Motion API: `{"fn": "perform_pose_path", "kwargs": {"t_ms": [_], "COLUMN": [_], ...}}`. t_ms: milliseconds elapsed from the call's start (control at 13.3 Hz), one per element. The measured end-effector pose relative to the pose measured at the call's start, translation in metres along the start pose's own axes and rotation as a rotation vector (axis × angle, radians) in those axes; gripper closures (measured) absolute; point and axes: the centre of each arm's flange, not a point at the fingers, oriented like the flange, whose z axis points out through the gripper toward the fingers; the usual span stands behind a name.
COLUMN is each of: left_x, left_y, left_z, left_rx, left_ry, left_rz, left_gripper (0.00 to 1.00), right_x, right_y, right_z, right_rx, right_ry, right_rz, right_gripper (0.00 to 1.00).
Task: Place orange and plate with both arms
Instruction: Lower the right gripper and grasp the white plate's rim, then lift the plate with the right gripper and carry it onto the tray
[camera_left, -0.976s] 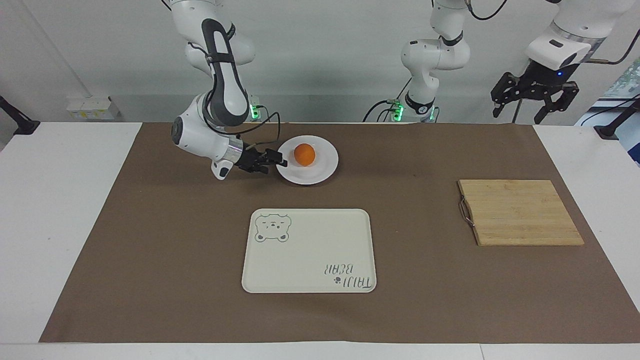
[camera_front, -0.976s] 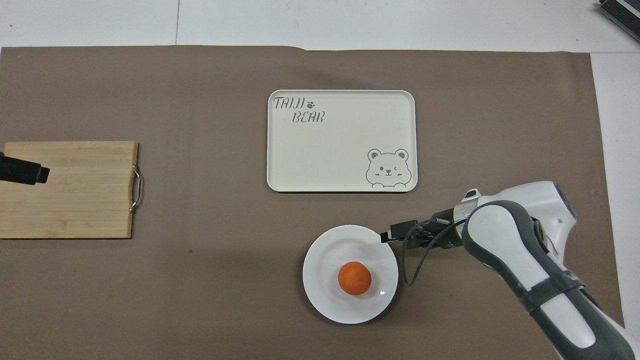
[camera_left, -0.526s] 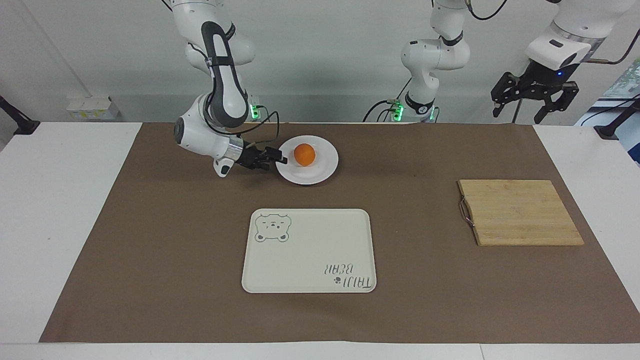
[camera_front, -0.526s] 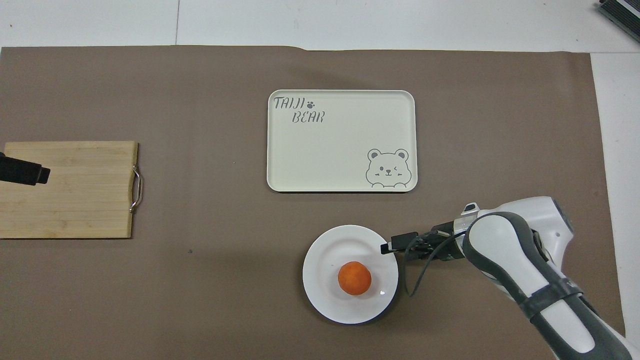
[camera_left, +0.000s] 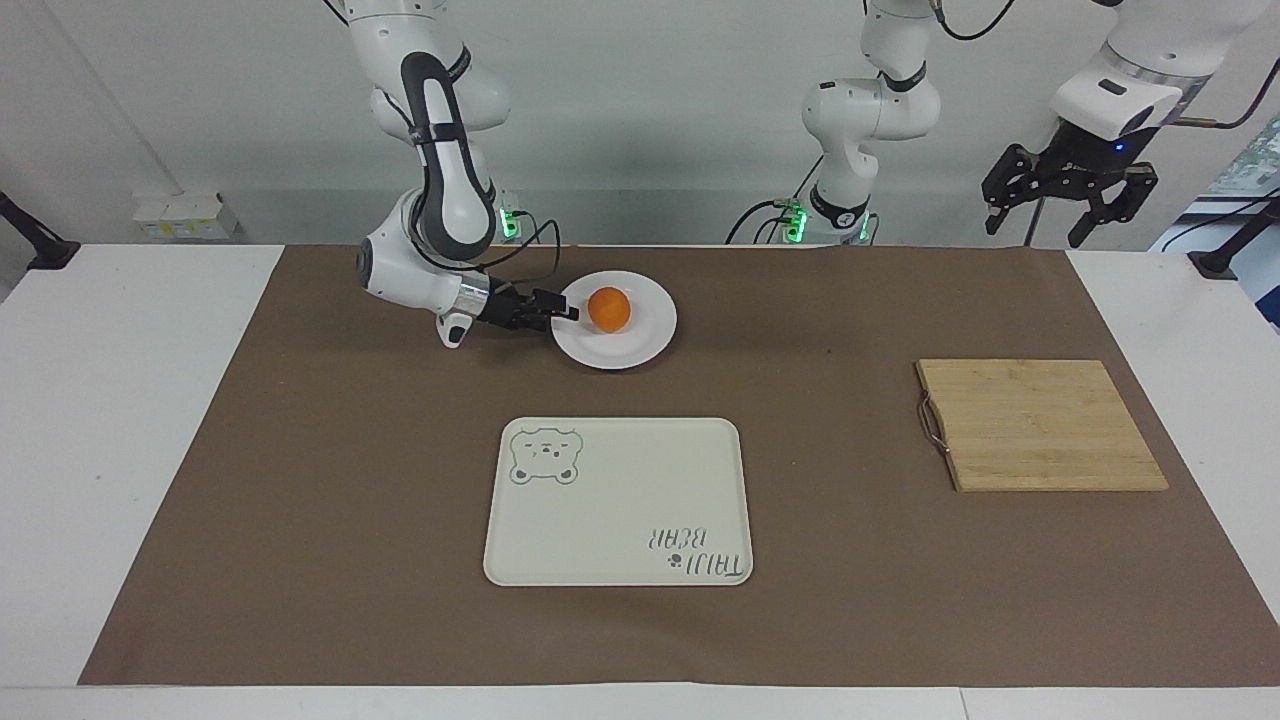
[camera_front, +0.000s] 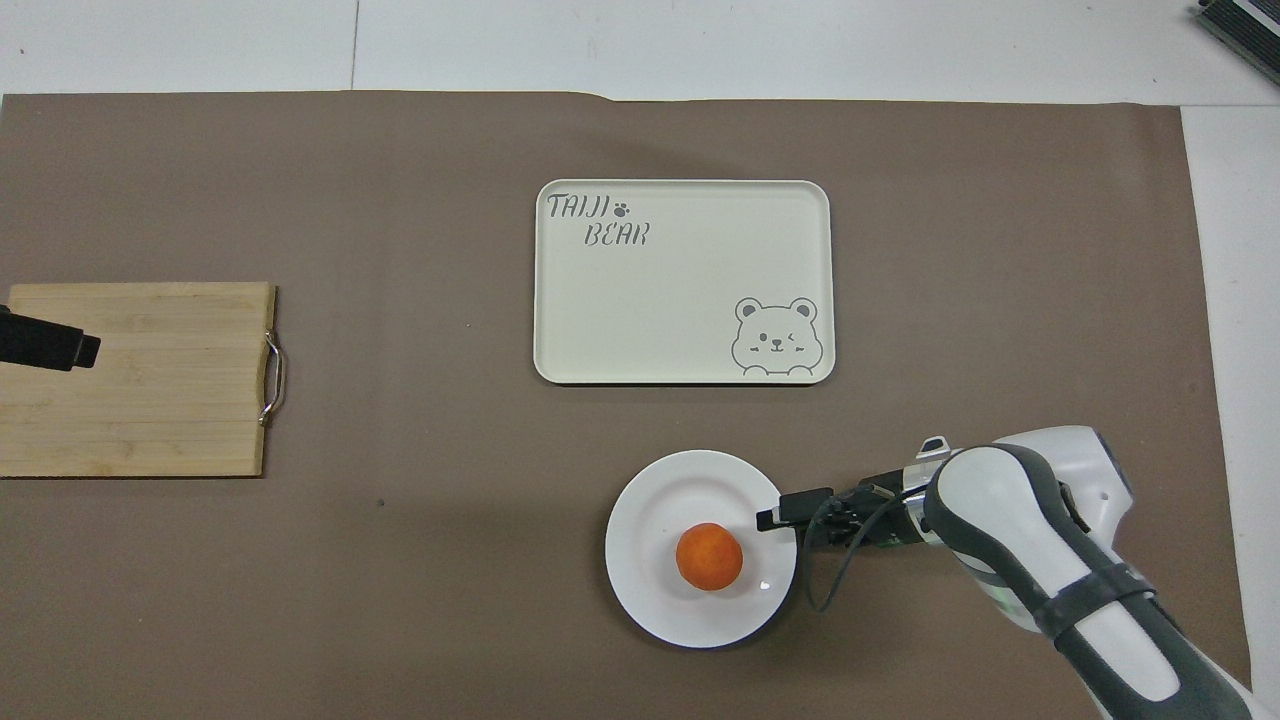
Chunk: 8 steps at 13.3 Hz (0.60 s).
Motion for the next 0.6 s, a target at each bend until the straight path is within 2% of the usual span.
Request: {"fn": "perform_pose_path", "kwargs": {"t_ms": [601], "left_x": [0.0], "left_y": [0.0], "left_z": [0.0], "left_rx": [0.0], "left_ry": [0.0], "left_rz": [0.0], "left_gripper": [0.0], "right_x": [-0.012], "right_y": [0.01], "right_z": [0.009], "right_rx": [0.003], "right_ry": [-0.02], "right_rz": [0.025], "right_gripper": [0.0]}}
